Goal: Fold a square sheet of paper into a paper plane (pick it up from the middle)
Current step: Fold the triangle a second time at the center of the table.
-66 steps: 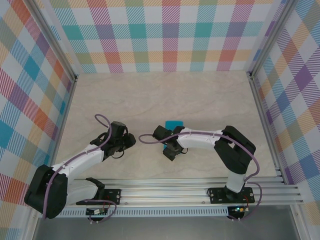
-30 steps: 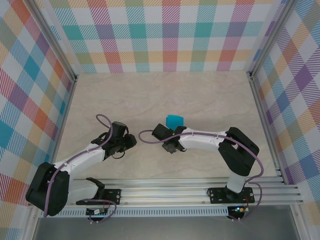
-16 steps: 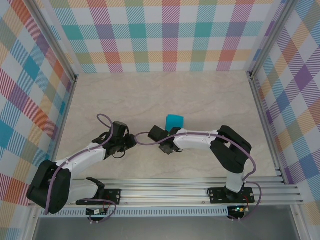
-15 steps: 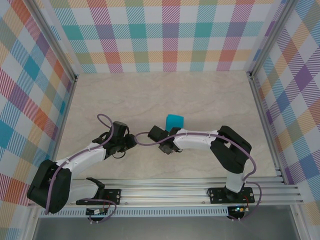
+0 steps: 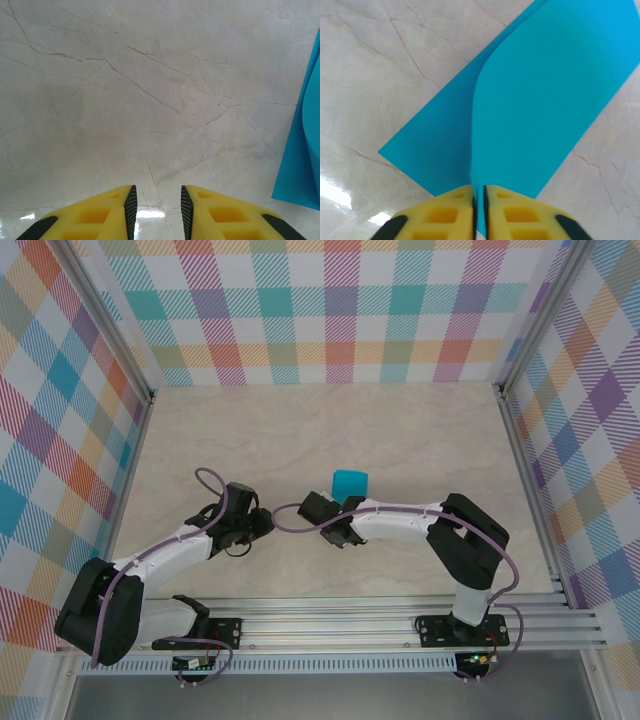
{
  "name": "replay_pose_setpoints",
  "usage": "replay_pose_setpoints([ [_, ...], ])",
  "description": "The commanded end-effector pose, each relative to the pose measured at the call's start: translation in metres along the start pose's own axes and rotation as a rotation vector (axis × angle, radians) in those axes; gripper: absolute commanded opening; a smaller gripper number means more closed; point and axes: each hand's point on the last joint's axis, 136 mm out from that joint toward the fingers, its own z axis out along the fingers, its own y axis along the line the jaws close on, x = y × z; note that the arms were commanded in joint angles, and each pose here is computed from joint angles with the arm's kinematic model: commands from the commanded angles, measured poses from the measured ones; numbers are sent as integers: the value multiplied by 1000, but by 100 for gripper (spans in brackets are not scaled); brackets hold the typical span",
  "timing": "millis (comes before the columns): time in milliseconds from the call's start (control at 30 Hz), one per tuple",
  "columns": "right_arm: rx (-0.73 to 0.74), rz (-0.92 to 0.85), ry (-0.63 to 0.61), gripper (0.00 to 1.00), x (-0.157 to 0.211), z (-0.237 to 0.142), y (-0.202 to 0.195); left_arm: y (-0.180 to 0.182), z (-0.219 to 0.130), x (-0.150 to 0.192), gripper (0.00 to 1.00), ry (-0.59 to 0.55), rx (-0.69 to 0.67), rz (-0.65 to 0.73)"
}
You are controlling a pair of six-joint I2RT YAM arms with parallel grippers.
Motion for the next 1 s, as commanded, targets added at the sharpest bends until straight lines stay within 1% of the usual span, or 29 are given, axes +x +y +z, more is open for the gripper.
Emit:
replay_pose_setpoints([
  [0, 1, 37, -30, 7, -3, -6, -4, -14, -2, -12, 32, -12, 44, -23],
  [133, -73, 86, -40, 1, -3, -13, 1, -20, 0, -12, 32, 4, 68, -24],
  [200, -112, 120, -62, 0, -6, -19, 3, -22, -1, -12, 32, 8, 74, -24],
  [333, -151, 176, -90, 0, -6, -31, -1, -24, -3, -13, 32, 5, 81, -23],
  [467, -236, 249, -120, 0, -7, -46, -1, -29, -7, -13, 32, 9, 102, -23],
  [633, -302, 323, -204, 0, -20, -75, -8, -31, -16, -17, 32, -13, 105, -21],
  [733, -384, 349, -245, 0, -27, -87, -1, -33, -22, -20, 32, -31, 112, -23],
  [800, -444, 370, -242, 1, -27, -87, 10, -35, -25, -21, 32, -31, 124, -22],
  [967, -524, 428, -216, 3, -11, -75, 28, -40, -26, -19, 33, -22, 148, -22],
])
